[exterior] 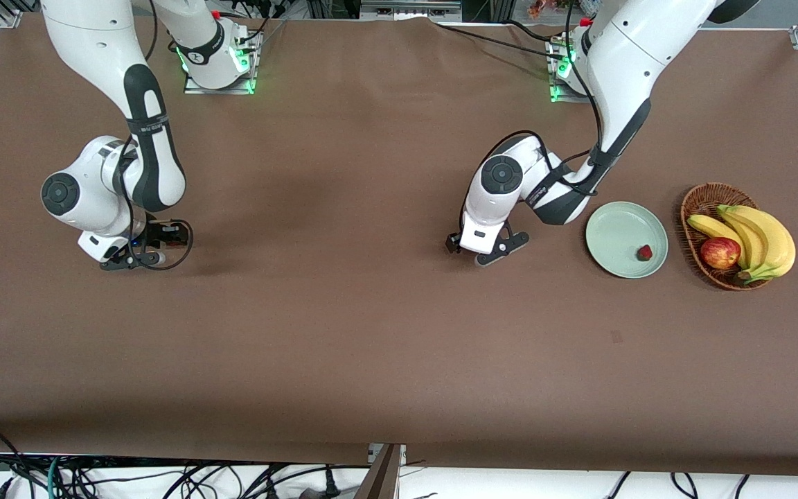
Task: Collect all strawberries into plate
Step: 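Grasp the second strawberry with the left gripper while the right gripper grasps the third, then carry the strawberry to the plate while the right gripper carries the third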
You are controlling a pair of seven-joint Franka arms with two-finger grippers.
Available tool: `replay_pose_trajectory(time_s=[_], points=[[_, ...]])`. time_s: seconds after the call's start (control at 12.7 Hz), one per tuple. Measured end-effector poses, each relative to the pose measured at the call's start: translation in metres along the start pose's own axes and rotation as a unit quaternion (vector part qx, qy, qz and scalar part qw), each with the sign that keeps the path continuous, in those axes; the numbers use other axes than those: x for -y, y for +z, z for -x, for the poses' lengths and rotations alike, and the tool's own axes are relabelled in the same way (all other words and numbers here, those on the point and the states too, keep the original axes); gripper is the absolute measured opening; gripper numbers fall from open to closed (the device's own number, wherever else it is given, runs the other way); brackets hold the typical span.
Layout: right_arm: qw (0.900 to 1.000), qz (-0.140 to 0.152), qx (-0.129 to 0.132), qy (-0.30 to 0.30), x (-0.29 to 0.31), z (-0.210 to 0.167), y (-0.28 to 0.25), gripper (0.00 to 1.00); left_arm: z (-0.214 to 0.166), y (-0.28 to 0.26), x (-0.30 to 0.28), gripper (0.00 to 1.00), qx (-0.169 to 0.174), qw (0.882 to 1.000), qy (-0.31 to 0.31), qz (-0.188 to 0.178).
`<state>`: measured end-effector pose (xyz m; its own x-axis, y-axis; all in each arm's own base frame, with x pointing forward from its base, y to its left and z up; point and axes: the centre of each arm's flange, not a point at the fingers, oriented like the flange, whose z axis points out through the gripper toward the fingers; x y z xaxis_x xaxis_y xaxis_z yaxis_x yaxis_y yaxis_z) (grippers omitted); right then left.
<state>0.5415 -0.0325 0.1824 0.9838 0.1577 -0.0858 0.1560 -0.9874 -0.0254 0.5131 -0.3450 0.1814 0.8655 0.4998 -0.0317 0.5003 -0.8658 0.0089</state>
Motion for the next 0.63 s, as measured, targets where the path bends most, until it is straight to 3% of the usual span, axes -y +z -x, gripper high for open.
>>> replay_pose_trajectory(time_s=[0.08, 0.16, 0.24, 0.31, 0.55, 0.63], points=[[1.000, -0.002, 0.001, -0.002, -0.001, 0.001, 0.004, 0.60, 0.001, 0.000, 0.000, 0.67, 0.000, 1.000, -0.004, 0.000], [1.000, -0.001, -0.001, -0.002, -0.002, 0.001, 0.005, 0.44, 0.001, 0.001, 0.000, 0.55, 0.001, 1.000, -0.006, 0.000], [1.000, -0.001, -0.003, -0.002, -0.001, -0.001, 0.003, 0.36, 0.001, 0.000, -0.001, 0.43, 0.001, 1.000, -0.007, 0.000], [1.000, -0.002, -0.007, -0.004, 0.001, -0.004, 0.001, 0.36, 0.000, -0.001, -0.002, 0.34, 0.000, 1.000, -0.008, 0.001], [1.000, -0.024, -0.009, -0.008, 0.017, -0.021, -0.015, 0.36, -0.014, -0.020, -0.010, 0.34, 0.004, 1.000, -0.017, -0.013], [0.999, -0.037, -0.006, -0.001, 0.031, -0.033, -0.028, 0.36, -0.026, -0.039, -0.016, 0.34, 0.023, 1.000, -0.014, -0.014]])
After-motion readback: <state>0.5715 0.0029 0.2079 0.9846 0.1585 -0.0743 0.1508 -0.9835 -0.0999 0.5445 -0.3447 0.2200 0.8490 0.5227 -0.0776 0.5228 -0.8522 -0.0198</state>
